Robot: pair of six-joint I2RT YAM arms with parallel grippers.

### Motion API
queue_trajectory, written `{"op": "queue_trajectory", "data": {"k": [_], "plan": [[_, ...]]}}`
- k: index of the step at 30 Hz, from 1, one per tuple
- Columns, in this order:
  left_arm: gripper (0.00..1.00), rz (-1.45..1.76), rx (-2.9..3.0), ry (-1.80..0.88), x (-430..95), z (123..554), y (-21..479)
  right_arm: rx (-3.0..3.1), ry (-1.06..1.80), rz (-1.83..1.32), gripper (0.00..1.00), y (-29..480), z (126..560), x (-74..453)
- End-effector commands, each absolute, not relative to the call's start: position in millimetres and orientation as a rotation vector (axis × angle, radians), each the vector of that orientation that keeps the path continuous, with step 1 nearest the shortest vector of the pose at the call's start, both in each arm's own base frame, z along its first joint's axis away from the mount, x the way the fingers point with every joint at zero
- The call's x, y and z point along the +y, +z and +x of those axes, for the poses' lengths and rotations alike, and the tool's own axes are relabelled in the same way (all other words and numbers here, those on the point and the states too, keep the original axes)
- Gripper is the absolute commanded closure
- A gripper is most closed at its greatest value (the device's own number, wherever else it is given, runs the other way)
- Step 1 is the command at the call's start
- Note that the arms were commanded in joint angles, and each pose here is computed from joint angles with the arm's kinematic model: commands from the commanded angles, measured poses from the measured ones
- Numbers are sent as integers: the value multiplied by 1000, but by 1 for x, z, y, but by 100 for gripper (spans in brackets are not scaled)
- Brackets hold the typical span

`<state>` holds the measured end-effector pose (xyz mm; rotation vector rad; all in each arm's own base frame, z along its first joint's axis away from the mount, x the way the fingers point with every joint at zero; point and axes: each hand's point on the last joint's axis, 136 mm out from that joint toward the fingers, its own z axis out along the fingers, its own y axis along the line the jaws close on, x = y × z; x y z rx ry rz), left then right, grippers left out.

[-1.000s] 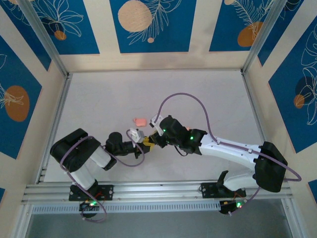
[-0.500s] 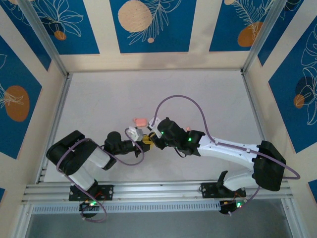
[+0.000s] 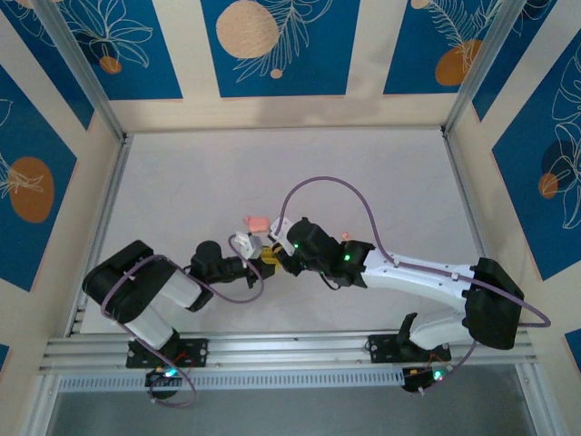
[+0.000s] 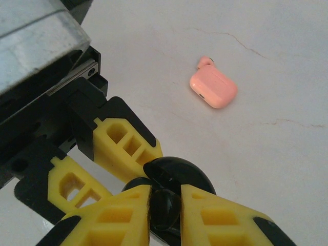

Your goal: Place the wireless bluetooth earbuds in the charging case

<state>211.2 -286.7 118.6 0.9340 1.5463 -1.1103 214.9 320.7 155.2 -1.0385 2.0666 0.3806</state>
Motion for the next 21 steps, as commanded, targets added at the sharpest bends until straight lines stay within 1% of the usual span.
{"op": "queue_trajectory", "data": {"k": [1,14,17,21], "plan": [[79,930,1454,-1112,-291,213,143,2080,393,-1117,79,146,203,325],[79,938,1449,-1089,-290,214,146,2142,373,-1154,79,131,193,322],[79,941,1445,-1083,-291,214,146,2172,385,-1107,77,130,197,320],[79,943,1443,-1083,-291,215,147,2186,459,-1041,71,135,199,322]]}}
